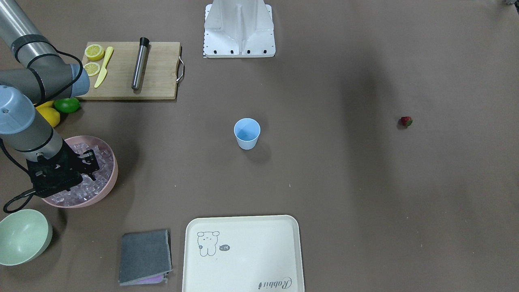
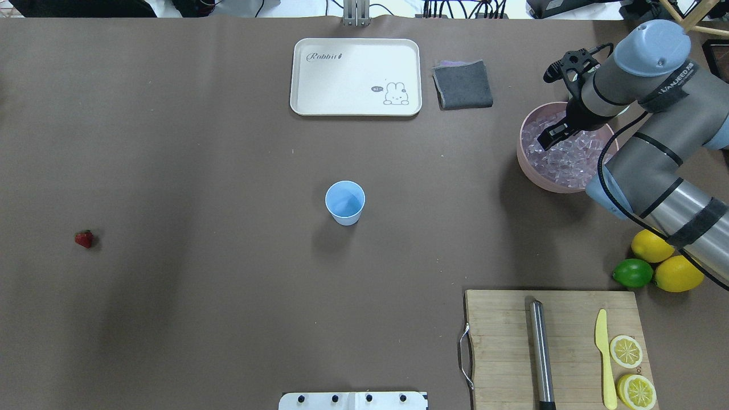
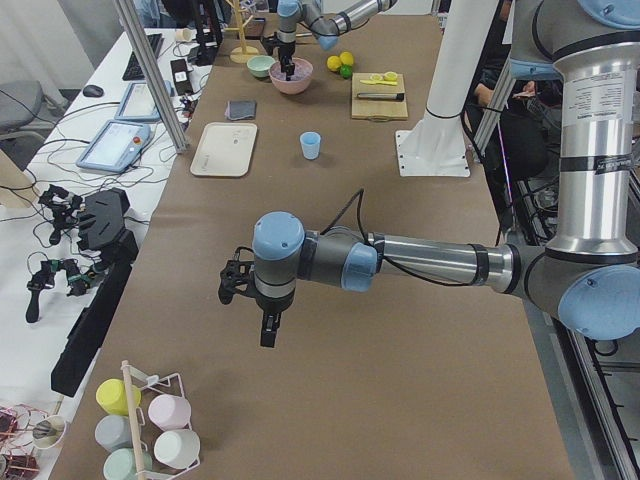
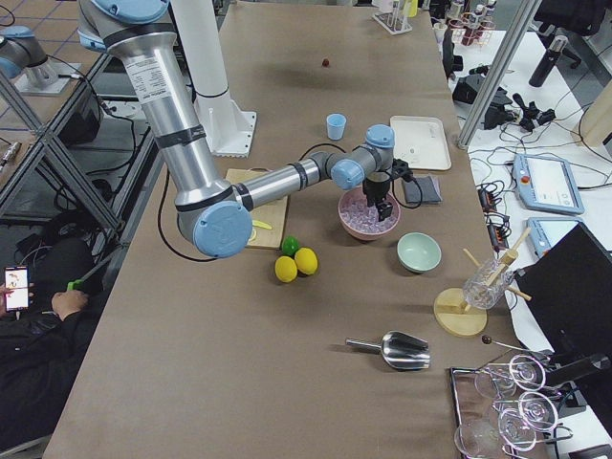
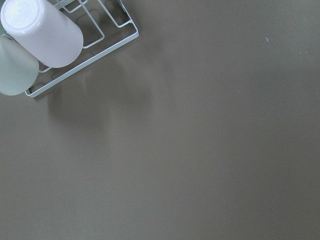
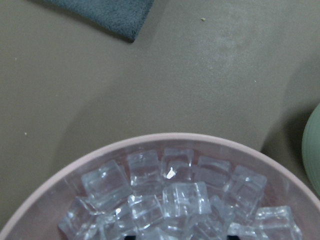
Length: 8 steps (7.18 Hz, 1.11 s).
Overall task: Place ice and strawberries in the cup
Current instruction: 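Lower the right gripper into the ice and grasp an ice cube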
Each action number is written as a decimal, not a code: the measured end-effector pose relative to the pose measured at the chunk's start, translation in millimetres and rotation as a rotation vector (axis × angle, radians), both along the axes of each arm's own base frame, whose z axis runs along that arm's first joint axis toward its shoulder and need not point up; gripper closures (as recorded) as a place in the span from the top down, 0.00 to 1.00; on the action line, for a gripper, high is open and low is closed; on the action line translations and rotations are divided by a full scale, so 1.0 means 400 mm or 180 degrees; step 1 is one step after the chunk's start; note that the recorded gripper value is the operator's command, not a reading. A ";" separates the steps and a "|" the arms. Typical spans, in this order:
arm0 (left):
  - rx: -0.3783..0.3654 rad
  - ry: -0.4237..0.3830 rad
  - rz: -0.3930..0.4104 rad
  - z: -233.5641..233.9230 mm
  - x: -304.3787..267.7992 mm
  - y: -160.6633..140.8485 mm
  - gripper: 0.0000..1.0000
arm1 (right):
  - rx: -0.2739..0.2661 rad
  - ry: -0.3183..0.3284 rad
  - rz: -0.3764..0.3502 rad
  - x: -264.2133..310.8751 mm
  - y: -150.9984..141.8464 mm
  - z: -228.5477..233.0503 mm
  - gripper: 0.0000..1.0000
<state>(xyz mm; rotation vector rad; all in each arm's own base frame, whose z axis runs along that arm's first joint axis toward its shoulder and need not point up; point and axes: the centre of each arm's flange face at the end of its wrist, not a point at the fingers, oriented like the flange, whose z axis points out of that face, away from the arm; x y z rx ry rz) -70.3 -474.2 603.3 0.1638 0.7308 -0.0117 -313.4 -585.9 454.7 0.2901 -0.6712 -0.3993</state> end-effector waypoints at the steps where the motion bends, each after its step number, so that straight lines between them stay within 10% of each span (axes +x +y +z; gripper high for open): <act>1: -0.0002 0.0000 0.0000 0.001 0.000 0.000 0.98 | -0.0002 -0.0001 -0.0010 -0.002 0.003 0.002 0.00; 8: 0.0049 0.0000 0.0000 -0.019 0.000 -0.009 0.98 | -0.0035 0.0046 0.0022 0.105 -0.006 -0.097 0.00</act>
